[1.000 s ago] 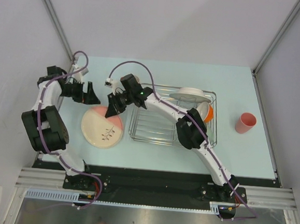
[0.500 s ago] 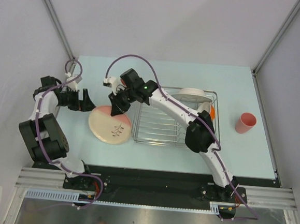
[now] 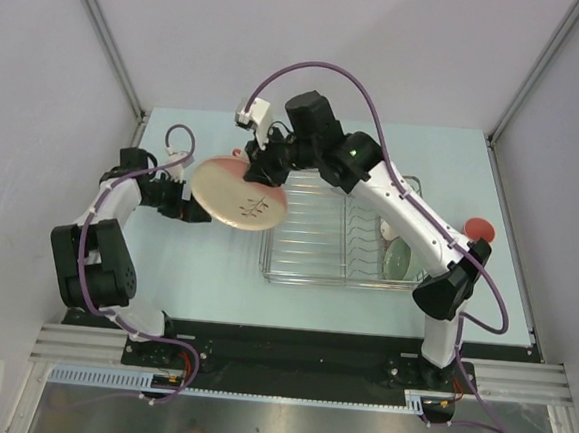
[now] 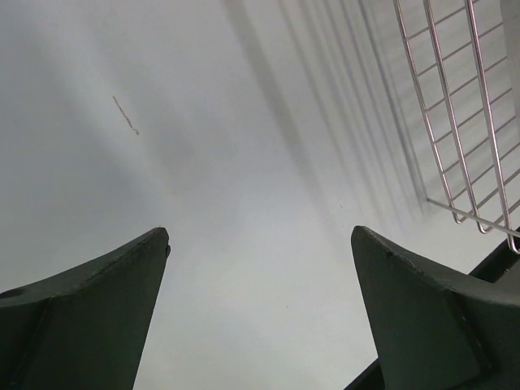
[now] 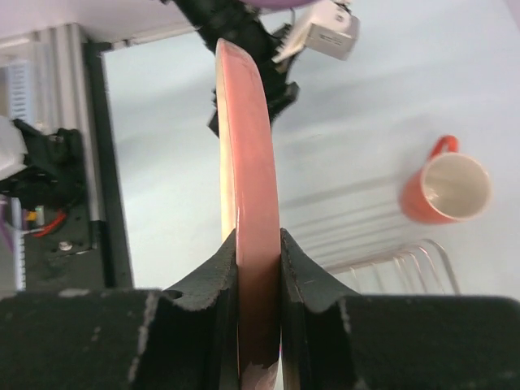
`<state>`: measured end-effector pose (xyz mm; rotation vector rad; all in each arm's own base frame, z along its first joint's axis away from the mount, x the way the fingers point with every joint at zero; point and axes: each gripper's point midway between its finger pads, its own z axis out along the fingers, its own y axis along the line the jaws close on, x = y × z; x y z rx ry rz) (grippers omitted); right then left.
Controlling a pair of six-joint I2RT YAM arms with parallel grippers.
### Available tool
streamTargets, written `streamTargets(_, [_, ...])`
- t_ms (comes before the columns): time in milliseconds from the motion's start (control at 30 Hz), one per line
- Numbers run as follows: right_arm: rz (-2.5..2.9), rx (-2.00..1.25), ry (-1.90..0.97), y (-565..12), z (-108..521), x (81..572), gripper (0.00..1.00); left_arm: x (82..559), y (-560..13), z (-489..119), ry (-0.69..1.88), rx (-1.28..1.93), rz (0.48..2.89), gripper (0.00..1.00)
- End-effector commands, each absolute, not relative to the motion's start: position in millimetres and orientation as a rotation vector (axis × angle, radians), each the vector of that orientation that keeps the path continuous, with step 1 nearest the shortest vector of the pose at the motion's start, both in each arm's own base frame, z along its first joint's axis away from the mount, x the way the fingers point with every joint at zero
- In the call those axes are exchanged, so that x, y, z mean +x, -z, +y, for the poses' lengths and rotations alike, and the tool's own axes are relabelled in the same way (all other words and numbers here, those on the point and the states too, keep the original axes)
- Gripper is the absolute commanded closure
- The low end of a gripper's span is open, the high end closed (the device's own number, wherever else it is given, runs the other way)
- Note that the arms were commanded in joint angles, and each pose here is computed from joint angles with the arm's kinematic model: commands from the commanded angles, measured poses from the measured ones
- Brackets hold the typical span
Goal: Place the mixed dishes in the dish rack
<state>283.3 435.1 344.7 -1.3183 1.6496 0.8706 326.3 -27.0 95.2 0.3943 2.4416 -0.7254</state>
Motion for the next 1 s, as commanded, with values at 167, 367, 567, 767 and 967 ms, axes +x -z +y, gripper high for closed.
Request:
streamTargets(167, [1.435, -1.333, -0.323, -373, 339, 303, 1.00, 365, -149, -89, 0.704, 0.573, 2.291, 0.00])
streamTargets(367, [1.398, -1.246, -0.210, -378, 266, 289, 1.00, 387, -168, -143, 0.768, 0.682, 2.256, 0.00])
streamTargets(567, [1.472, -1.333, -0.036, -356, 228, 299, 1.00, 392, -163, -165, 0.810, 0.703, 2.271, 0.00])
streamTargets(767, [1.475, -1.442, 0.056, -338, 218, 302, 1.00, 385, -149, -178, 0.808, 0.745, 2.300, 0.00])
streamTargets(967, [1.532, -1.476, 0.139, -320, 203, 305, 1.00, 381, -138, -186, 0.839, 0.757, 2.331, 0.00])
